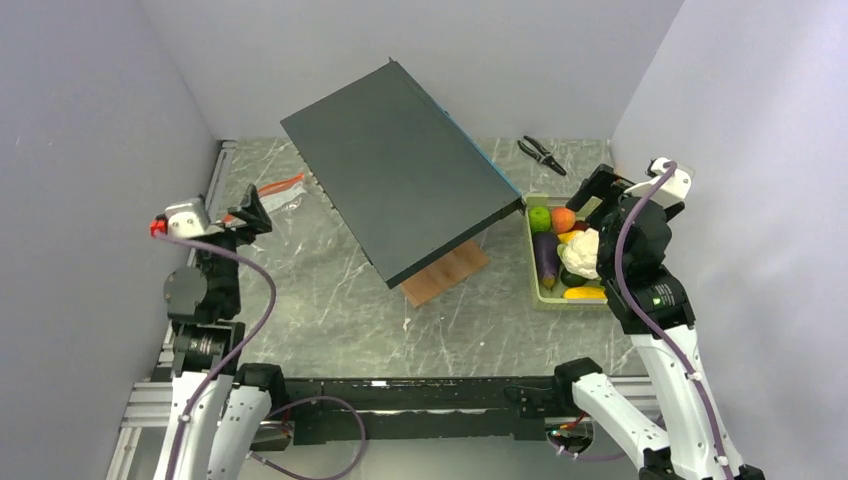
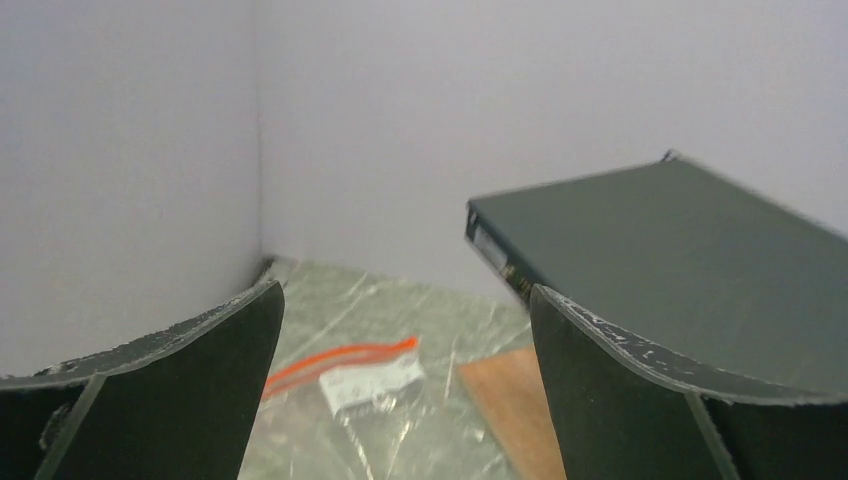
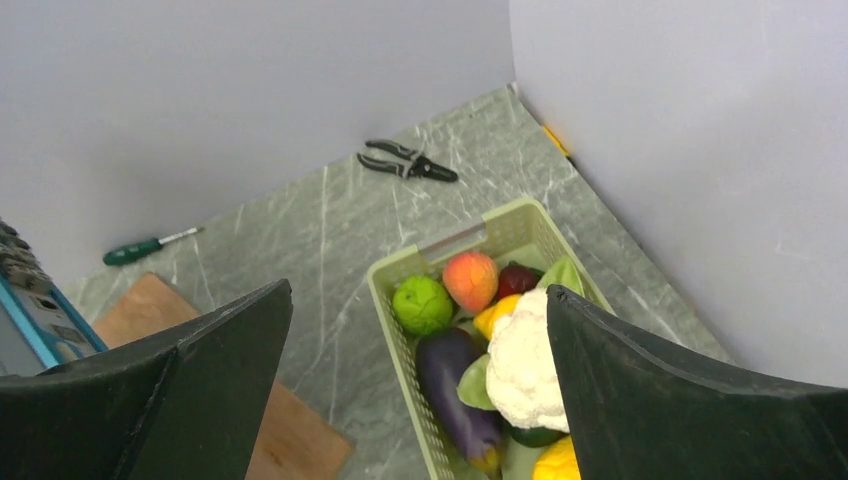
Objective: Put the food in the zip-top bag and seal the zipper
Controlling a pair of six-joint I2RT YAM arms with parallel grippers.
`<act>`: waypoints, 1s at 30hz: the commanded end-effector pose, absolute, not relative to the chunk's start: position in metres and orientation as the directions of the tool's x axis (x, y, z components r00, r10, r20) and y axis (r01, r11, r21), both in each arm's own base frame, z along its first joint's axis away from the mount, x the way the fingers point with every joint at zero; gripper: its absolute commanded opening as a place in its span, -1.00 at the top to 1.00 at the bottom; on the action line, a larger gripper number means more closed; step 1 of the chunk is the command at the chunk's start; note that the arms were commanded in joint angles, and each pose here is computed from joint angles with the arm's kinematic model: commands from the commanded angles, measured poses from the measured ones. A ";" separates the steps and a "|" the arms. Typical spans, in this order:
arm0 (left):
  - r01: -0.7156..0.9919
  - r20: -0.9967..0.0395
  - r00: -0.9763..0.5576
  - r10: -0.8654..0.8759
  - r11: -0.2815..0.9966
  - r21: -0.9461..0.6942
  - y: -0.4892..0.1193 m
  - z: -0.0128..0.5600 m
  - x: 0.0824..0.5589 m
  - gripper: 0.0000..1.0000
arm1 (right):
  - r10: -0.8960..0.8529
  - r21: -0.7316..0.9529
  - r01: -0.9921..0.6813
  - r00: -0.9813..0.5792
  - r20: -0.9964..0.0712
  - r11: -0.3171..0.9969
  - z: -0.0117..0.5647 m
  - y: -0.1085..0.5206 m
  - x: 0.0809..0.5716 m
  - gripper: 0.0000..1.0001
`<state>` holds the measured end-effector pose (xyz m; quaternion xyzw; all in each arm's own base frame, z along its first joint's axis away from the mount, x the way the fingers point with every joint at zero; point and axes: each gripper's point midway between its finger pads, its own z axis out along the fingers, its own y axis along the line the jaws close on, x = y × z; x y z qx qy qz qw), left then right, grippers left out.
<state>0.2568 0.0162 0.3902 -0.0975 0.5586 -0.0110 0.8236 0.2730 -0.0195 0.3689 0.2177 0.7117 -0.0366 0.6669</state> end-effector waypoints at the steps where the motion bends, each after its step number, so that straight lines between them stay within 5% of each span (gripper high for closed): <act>1: -0.302 -0.973 0.194 -0.126 0.936 -0.181 0.040 0.349 0.270 -0.97 | 0.268 0.218 0.377 -0.084 -0.960 0.900 0.346 -0.018 0.274 -1.00; 14: -0.532 -0.882 -0.190 -0.431 0.800 -0.276 0.101 0.237 0.303 -0.97 | 0.271 0.289 -0.065 -0.203 -0.941 0.955 0.375 0.062 0.271 -1.00; 23: -0.652 -0.570 -0.311 -0.760 0.607 -0.454 0.136 0.132 0.326 -0.97 | 0.285 0.304 -0.167 -0.130 -0.950 0.938 0.408 0.069 0.250 -0.99; 30: -0.493 -0.369 -0.427 -0.826 0.554 -0.671 0.103 0.092 0.360 -0.98 | 0.296 0.309 -0.205 -0.090 -0.951 0.929 0.423 0.071 0.239 -0.99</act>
